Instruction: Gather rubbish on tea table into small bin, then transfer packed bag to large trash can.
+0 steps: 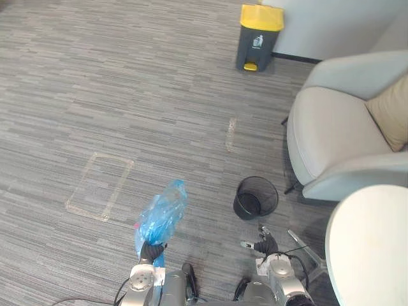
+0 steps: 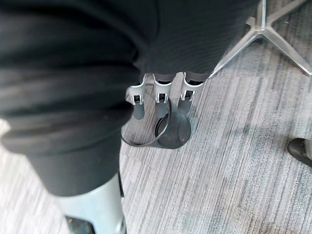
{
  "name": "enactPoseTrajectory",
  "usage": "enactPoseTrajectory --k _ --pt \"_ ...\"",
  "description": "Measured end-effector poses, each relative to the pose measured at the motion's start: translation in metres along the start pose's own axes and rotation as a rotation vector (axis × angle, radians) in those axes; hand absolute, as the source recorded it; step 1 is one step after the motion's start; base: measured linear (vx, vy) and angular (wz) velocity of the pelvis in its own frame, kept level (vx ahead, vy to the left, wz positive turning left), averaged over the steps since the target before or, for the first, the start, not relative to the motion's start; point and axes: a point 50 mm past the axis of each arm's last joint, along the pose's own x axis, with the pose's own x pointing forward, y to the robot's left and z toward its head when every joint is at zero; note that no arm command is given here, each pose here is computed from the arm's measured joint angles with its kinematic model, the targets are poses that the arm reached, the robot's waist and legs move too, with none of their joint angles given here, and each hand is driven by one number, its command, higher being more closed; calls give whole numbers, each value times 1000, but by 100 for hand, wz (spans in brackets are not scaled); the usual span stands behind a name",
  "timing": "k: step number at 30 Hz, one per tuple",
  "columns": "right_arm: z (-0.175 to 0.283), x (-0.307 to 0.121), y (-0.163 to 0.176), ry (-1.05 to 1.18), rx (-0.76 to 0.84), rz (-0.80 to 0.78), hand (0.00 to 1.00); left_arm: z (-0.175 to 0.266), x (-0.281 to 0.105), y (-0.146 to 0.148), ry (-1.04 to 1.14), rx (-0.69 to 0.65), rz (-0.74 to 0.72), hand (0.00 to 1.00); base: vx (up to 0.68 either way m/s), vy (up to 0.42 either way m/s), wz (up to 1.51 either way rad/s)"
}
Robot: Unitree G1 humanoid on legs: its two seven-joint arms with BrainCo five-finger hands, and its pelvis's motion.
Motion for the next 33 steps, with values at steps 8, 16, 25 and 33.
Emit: enactPoseTrajectory --k 8,16,25,33 --pt "-19 -5 -6 65 22 -26 0 13 9 1 -38 18 -7 100 393 -46 48" --pt "-9 -11 -15 -4 74 -68 0 26 2 -27 -86 -62 -83 100 555 -70 19" --pt "-6 -10 3 13 127 -48 0 30 7 -22 -82 -88 -57 100 355 238 -61" --pt "-21 -17 10 66 127 -34 0 17 -3 -17 -59 -19 -80 100 283 196 -75"
